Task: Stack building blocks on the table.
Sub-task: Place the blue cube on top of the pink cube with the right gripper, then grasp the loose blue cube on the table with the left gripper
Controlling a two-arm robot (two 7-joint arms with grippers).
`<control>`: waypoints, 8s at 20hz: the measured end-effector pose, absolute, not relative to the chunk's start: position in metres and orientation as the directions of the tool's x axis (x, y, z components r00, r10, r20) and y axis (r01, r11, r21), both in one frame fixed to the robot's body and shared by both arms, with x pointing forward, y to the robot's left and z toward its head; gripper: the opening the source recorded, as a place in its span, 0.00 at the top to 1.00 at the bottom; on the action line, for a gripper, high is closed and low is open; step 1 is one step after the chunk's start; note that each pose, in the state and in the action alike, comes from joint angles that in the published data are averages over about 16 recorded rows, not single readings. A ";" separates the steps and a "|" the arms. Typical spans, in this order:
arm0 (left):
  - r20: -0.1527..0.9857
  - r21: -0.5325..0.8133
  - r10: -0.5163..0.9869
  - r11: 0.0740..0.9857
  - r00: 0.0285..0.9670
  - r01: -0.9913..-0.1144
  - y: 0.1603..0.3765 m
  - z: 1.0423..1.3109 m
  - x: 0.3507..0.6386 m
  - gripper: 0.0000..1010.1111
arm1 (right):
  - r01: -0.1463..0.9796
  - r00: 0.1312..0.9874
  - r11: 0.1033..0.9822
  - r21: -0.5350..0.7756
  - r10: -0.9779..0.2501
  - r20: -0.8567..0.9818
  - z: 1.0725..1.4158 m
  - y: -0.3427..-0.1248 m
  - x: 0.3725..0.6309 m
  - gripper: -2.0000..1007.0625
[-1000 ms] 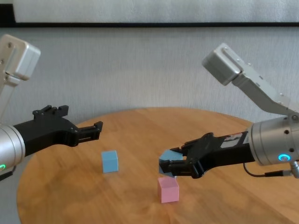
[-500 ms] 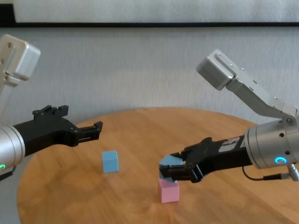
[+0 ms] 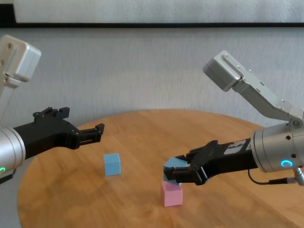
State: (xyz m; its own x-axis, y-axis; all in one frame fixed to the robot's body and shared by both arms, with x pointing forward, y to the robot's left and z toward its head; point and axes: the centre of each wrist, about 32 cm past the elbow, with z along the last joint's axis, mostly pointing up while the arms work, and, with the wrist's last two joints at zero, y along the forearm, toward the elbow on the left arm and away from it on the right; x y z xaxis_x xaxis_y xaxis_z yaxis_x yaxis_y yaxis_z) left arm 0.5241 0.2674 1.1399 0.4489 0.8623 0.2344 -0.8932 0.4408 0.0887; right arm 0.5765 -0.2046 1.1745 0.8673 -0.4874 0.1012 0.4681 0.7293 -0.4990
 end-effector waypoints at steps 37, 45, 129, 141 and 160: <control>0.234 0.089 0.862 0.441 0.449 -0.893 0.267 1.140 0.524 0.01 | 0.474 0.856 0.711 -0.519 -0.511 0.081 1.168 -0.194 0.576 0.64; 0.234 0.089 0.862 0.441 0.449 -0.893 0.267 1.140 0.524 0.01 | 0.479 0.853 0.703 -0.526 -0.514 0.090 1.167 -0.193 0.578 0.64; 0.223 0.100 0.866 0.437 0.448 -0.894 0.263 1.139 0.524 0.01 | 0.926 0.359 0.372 0.064 -0.921 0.153 1.149 -0.209 0.552 0.01; 0.151 0.186 0.911 0.356 0.385 -0.916 0.228 1.126 0.523 0.01 | 0.927 0.356 0.369 0.064 -0.922 0.155 1.150 -0.209 0.551 0.01; 0.048 0.277 0.969 0.222 0.244 -0.935 0.182 1.128 0.535 0.01 | 0.928 0.355 0.368 0.062 -0.922 0.157 1.150 -0.209 0.551 0.01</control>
State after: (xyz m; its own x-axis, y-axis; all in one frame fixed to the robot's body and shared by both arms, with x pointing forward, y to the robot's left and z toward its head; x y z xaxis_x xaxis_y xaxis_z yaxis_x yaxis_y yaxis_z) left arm 0.5350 0.1819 1.1276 0.2441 0.9685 0.0484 -0.9350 0.2218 0.2769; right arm 0.5512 -0.2086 1.1495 0.3552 -0.9216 0.1567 0.9277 0.3682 0.0624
